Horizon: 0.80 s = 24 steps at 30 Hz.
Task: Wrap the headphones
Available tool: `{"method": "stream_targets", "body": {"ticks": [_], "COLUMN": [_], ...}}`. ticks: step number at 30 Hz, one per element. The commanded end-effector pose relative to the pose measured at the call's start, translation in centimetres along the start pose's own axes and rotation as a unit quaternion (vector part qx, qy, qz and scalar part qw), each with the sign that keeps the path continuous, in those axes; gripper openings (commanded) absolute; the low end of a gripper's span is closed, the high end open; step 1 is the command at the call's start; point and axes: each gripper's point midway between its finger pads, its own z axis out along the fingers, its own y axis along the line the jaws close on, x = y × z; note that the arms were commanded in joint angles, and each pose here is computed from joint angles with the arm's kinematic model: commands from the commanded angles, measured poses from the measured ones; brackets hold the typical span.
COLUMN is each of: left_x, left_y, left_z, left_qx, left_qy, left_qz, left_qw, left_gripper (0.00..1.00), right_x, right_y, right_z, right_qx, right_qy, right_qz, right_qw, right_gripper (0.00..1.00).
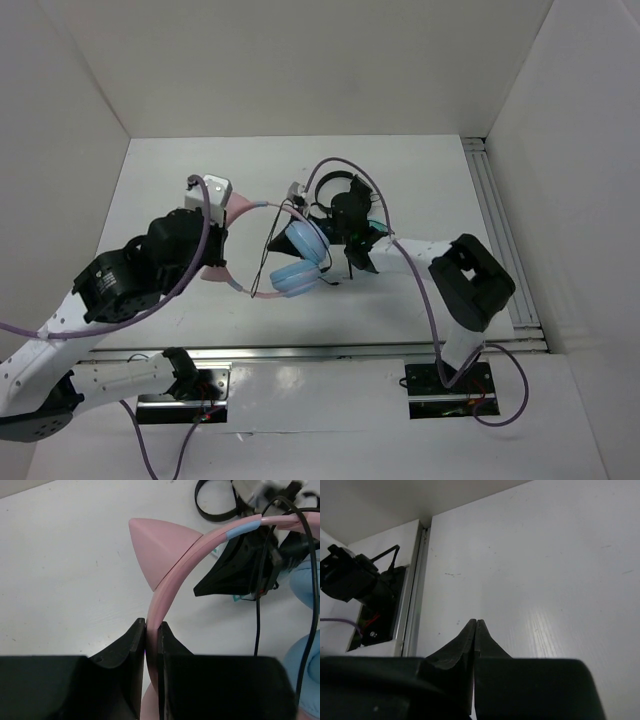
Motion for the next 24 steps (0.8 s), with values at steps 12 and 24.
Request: {"method": "stream_targets", "body": {"ticks": [12, 24], "left_x": [-8.3, -9.4], "left_y": [3.9, 4.9], "left_z": [-6.9, -7.5], "left_qx": [-0.016, -0.037], "left_qy": [-0.122, -0.134], "left_qz": [-0.222, -0.234], "left_qw": [0.967, 0.962], "left_gripper": [0.0, 0.0], "right_x": [-1.4, 3.4], "right_y": [-0.1, -1.2], "right_z": [4.2, 6.0], "right_qx": [-0.053, -0.049], "right_qy": [-0.107, -0.064], "right_qz": [0.032, 0.068], "right_qw": [0.992, 0.994], "right_gripper": [0.19, 0.3]}}
